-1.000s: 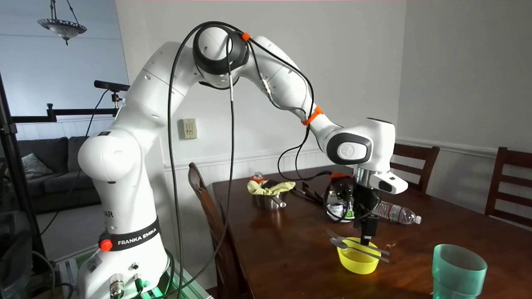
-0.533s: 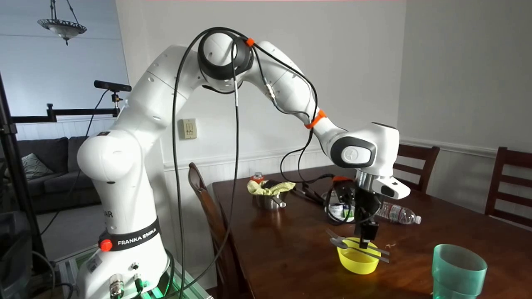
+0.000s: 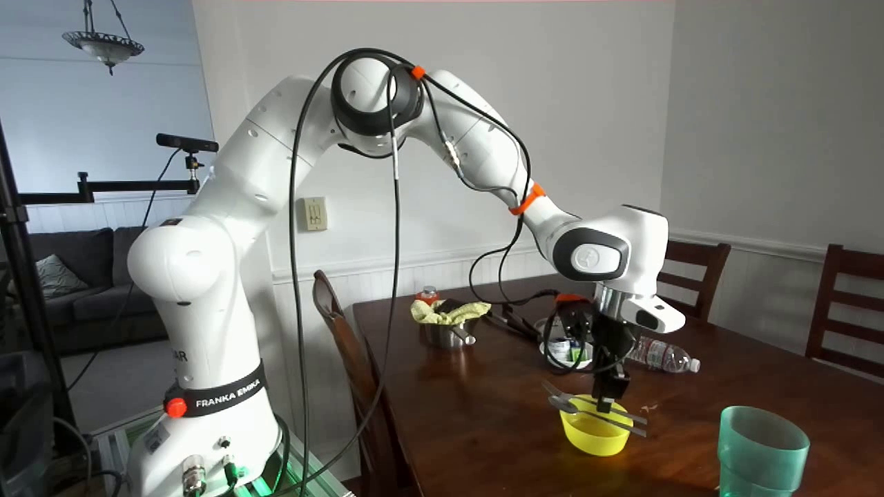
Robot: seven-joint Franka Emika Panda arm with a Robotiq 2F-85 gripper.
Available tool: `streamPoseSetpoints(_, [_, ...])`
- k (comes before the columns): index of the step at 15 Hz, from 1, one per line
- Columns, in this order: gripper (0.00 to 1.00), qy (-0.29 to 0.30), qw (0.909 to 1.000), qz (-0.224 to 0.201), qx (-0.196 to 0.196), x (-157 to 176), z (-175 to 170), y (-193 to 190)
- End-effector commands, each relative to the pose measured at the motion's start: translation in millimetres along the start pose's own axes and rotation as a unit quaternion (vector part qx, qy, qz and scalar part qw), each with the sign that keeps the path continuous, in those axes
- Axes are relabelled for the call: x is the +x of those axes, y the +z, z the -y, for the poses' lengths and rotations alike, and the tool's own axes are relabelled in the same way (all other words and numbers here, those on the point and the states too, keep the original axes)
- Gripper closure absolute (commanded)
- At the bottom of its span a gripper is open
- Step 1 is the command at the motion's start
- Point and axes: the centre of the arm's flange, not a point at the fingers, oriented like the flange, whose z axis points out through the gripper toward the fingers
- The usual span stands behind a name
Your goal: Pick up the silver fork and put it on the silver spoon
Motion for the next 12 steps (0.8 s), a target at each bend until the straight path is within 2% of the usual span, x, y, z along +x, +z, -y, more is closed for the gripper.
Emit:
streamPoseSetpoints(1, [0.36, 0.02, 0.9996, 0.008, 0.016, 7.1, 2.4, 1.4])
streamPoseSetpoints(3, [0.35, 0.026, 0.9995, 0.009, 0.017, 6.5, 4.3, 2.7])
streamPoseSetpoints(6, [0.42, 0.037, 0.9992, 0.01, 0.016, 6.0, 7.0, 5.3])
streamPoseSetpoints(7, [0.47, 0.039, 0.9991, 0.01, 0.016, 5.7, 7.6, 6.1])
streamPoseSetpoints(8, [0.46, 0.041, 0.999, 0.01, 0.016, 5.4, 8.1, 6.6])
streamPoseSetpoints(11, [0.59, 0.046, 0.9988, 0.012, 0.015, 5.1, 8.3, 8.9])
streamPoseSetpoints(12, [0.67, 0.047, 0.9987, 0.012, 0.014, 5.3, 8.4, 9.8])
